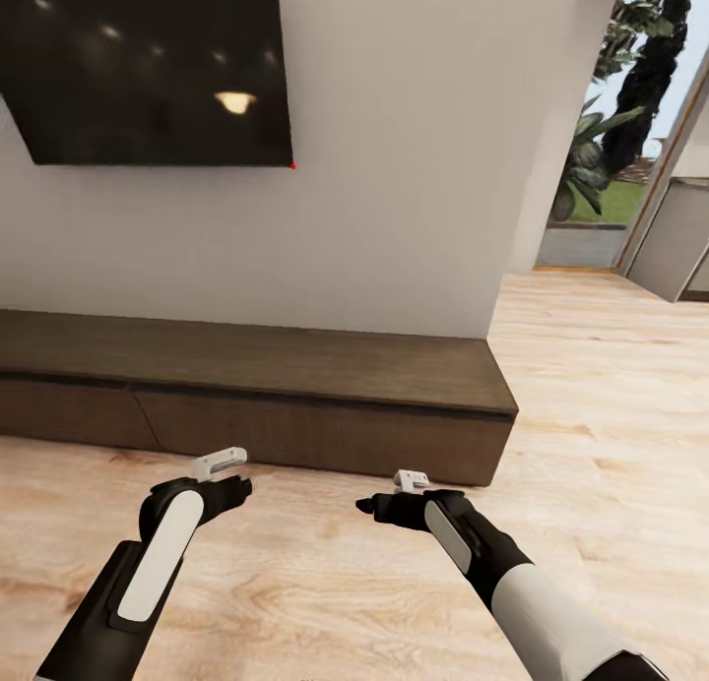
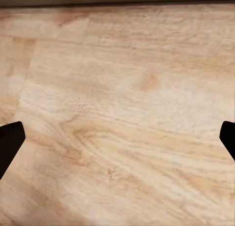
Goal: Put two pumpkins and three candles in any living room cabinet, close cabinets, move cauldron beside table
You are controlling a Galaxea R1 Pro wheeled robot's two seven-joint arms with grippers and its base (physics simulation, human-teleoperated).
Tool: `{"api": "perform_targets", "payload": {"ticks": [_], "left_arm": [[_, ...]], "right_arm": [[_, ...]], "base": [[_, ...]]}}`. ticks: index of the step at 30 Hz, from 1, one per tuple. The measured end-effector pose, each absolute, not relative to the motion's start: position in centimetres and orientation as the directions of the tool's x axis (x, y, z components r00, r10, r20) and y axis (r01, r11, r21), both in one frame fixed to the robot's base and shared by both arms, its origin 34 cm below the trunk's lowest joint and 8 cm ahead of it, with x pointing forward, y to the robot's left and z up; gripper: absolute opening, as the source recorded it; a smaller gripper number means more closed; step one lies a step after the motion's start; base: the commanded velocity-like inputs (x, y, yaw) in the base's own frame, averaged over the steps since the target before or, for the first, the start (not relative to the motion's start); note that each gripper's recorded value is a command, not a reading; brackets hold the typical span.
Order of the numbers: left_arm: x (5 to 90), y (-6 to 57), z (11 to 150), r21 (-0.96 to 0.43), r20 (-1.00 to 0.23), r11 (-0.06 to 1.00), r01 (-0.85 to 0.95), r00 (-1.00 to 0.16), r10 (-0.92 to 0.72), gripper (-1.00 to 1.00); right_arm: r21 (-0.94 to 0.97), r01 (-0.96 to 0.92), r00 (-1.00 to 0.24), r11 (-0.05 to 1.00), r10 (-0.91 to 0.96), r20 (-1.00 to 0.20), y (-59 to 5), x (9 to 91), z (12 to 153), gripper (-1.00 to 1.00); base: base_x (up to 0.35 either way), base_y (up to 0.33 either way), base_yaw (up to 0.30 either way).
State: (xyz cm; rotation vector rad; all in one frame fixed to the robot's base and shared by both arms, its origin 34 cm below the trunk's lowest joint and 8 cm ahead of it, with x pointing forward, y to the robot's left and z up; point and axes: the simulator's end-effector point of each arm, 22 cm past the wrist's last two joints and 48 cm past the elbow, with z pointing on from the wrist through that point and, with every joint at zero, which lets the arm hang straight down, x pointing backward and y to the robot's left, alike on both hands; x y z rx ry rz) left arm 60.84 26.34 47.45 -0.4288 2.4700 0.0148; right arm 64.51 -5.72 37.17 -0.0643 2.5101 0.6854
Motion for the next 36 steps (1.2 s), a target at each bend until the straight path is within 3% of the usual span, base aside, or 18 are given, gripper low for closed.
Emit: {"api": "perform_targets", "payload": {"ticks": [17,36], "left_arm": [[60.8,26.4,47.4,-0.089,-0.585,0.947,-0.308,-0.753,-0.300,1.00],[60.8,27.1,47.3,-0.087,-0.585,0.943,-0.322,-0.749,-0.310,1.00]], "right_arm": [[0.446,-0.176,-0.857,0.877,0.086,-0.508,-5.9,64.5,37.0,1.00],[0.401,-0.147,-0.857,0.904,0.086,-0.508,-7.1,64.7,36.4,1.00]], "base": [[0.115,-0.001,0.274],[0.007,0.030,0.274]]}}
